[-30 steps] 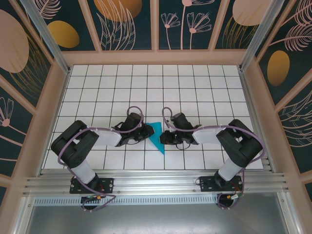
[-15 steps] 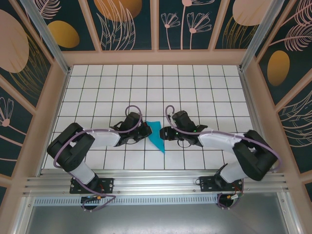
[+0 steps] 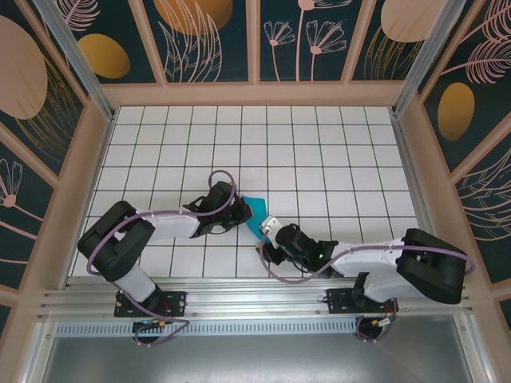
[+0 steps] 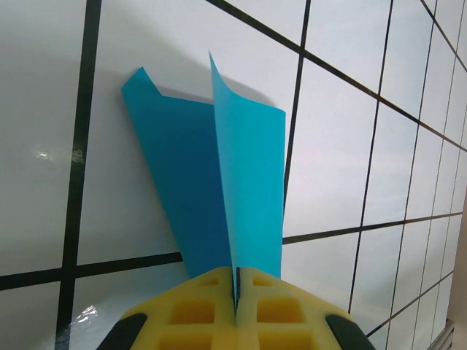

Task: Fold a paper plane with a square sheet of paper (pick it up from the middle)
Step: Fold the wing for the fifth time at the center of the table.

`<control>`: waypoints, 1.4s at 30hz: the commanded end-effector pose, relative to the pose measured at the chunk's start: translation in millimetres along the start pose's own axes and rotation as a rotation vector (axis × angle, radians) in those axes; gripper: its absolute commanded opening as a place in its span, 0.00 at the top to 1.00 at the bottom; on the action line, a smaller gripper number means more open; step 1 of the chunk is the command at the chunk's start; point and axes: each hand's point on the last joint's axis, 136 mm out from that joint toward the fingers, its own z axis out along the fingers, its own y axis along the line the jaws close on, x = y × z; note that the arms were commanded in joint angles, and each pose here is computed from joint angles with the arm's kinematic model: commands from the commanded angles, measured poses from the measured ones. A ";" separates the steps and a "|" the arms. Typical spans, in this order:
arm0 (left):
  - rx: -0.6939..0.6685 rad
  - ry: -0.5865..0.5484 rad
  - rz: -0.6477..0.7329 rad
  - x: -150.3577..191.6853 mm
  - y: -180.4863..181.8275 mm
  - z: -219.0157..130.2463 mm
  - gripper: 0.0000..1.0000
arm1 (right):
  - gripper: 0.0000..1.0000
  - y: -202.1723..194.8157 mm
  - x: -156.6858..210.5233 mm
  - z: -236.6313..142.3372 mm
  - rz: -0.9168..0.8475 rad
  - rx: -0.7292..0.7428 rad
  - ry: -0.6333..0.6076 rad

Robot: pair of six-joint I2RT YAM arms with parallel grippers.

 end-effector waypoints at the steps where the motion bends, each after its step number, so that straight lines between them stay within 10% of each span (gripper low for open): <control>1: -0.012 0.010 -0.007 0.4 -2.1 3.7 0.97 | 0.51 -9.2 -20.5 6.0 -0.122 0.104 -0.080; 24: -0.037 0.021 -0.007 2.6 3.6 5.5 0.96 | 0.77 -12.7 -7.3 44.6 -0.268 0.213 -0.020; 30: -0.050 -0.005 -0.006 -1.7 4.1 -0.9 0.92 | 0.97 -17.1 -4.4 42.9 -0.233 0.226 -0.018; 42: -0.120 -0.230 -0.042 -28.7 16.8 -54.8 0.48 | 1.00 -15.3 -17.5 37.0 0.131 0.019 -0.074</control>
